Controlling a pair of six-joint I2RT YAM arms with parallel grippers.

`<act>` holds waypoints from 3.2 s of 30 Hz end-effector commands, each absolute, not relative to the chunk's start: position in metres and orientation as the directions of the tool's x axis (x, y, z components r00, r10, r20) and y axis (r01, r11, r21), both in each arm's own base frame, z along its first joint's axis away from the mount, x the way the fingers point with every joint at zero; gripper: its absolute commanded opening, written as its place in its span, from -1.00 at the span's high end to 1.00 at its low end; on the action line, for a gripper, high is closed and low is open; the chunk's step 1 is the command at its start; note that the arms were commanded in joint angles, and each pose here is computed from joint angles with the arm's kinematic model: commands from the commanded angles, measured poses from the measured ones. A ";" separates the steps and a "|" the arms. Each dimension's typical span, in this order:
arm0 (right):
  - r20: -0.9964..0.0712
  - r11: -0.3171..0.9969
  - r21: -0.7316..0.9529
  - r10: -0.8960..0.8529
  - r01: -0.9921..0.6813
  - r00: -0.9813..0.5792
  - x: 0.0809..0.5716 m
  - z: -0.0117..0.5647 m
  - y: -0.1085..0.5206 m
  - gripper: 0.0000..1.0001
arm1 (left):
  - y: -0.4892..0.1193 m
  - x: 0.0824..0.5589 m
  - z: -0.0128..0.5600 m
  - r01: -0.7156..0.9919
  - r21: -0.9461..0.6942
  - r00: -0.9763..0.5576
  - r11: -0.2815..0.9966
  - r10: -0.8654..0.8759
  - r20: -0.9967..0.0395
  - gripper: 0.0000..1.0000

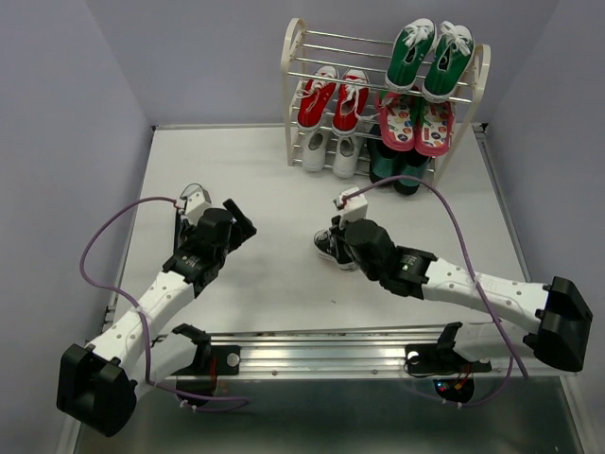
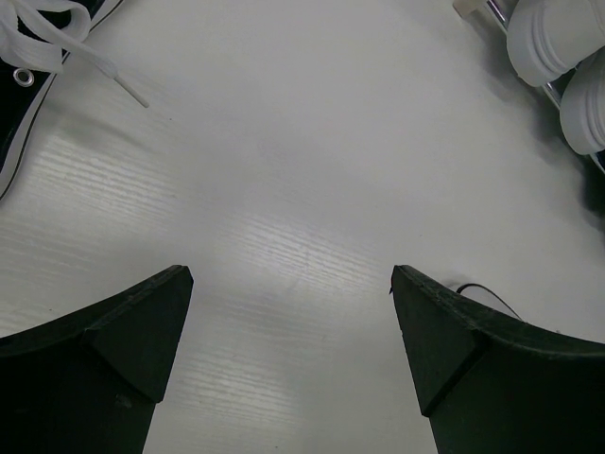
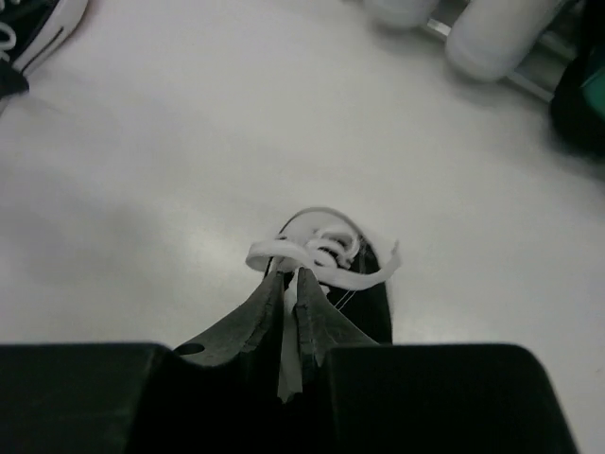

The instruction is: Place and organize the shoes onto the shoe shelf

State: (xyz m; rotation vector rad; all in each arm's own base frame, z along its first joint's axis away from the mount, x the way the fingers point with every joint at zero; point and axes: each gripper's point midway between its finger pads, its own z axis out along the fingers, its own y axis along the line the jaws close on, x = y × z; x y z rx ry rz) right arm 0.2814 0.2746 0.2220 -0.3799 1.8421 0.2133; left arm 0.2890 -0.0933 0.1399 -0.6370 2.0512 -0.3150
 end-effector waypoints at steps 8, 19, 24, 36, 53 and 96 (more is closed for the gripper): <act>-0.735 0.888 0.223 -0.118 -0.403 -0.668 0.186 0.084 0.267 0.99 | -0.092 0.286 0.125 -0.331 -0.455 -0.445 0.827 -0.562 -0.697 -0.98; -0.667 0.940 0.127 -0.154 -0.316 -0.729 0.177 0.081 0.235 -1.00 | -0.092 0.281 0.125 -0.337 -0.460 -0.448 0.822 -0.569 -0.689 -0.98; -0.676 0.929 0.181 -0.120 -0.321 -0.728 0.170 0.100 0.232 -1.00 | -0.092 0.283 0.128 -0.334 -0.464 -0.444 0.821 -0.571 -0.690 -0.98; -0.624 0.869 0.184 -0.258 -0.460 -0.738 0.155 0.089 0.248 -1.00 | -0.095 0.285 0.124 -0.330 -0.448 -0.464 0.830 -0.557 -0.689 -0.98; -0.719 0.940 0.068 -0.185 -0.333 -0.670 0.190 0.098 0.244 0.99 | -0.089 0.282 0.117 -0.349 -0.425 -0.466 0.835 -0.548 -0.695 -0.98; -0.952 0.946 0.278 0.247 0.169 0.182 0.505 0.510 0.205 0.99 | -0.093 0.297 0.144 -0.321 -0.443 -0.431 0.837 -0.546 -0.719 -0.98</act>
